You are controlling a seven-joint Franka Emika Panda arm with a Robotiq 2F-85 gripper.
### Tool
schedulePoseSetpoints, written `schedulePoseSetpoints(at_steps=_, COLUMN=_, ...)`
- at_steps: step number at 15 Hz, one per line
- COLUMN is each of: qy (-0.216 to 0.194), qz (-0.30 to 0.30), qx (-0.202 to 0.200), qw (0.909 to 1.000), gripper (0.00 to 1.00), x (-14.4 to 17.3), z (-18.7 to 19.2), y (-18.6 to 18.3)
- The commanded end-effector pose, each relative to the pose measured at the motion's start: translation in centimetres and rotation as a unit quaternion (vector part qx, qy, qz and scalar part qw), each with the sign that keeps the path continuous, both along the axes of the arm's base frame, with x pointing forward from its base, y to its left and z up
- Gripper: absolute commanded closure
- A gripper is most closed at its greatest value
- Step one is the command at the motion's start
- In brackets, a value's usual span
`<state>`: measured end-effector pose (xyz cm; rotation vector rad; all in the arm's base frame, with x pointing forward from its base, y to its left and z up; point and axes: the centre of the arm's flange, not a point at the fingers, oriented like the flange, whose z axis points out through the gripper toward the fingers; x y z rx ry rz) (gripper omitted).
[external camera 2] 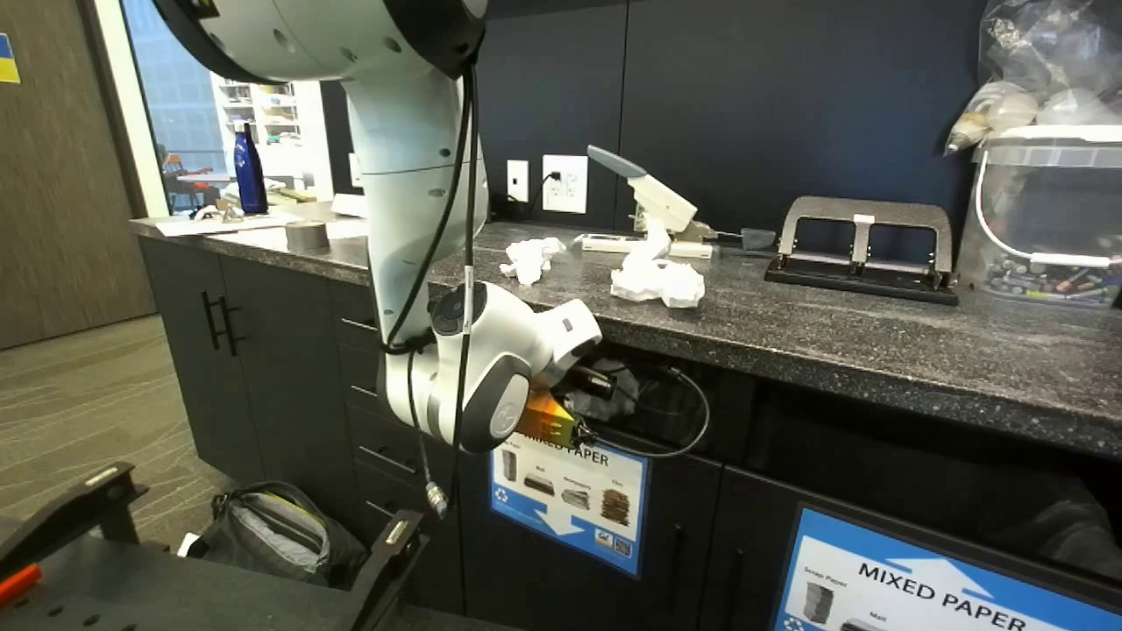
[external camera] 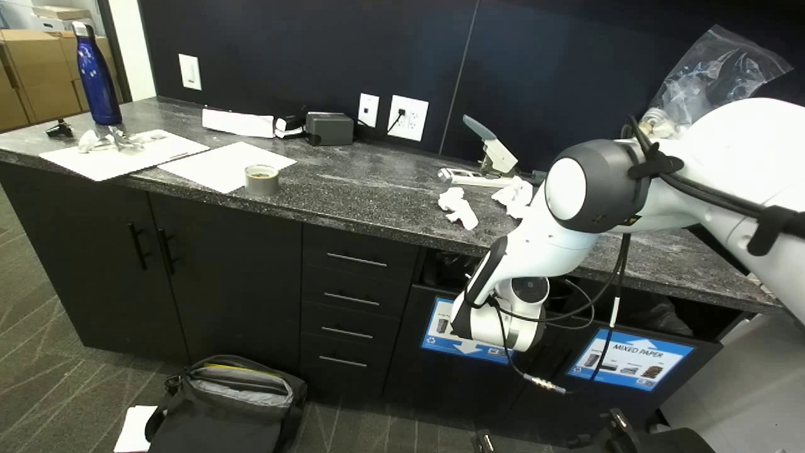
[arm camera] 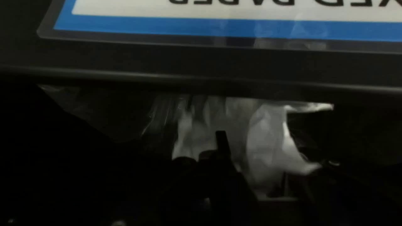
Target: Remove all the paper trash from the table and put them in the bin on the left
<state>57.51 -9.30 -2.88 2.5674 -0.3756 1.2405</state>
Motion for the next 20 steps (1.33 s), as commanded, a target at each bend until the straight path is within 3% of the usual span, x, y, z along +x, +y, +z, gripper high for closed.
schedulePoseSetpoints(at_steps=1, qy=-0.008, qz=0.009, qx=-0.032, qw=0.9994, gripper=0.36, x=1.0, z=0.6, y=0.2)
schedulePoseSetpoints(at_steps=6, qy=0.037, qz=0.058, qx=-0.024, qw=0.9974, gripper=0.01, x=-1.1, z=2.9, y=1.5)
schedulePoseSetpoints(at_steps=13, qy=0.117, qz=0.095, qx=-0.042, qw=0.9877, gripper=0.00, x=-7.5, z=8.2, y=3.8)
schedulePoseSetpoints(at_steps=16, qy=0.185, qz=0.113, qx=-0.056, qw=0.9746, gripper=0.00, x=-9.7, z=11.7, y=4.0)
schedulePoseSetpoints(at_steps=20, qy=0.283, qz=0.143, qx=-0.067, qw=0.9460, gripper=0.00, x=-10.9, z=16.2, y=3.7)
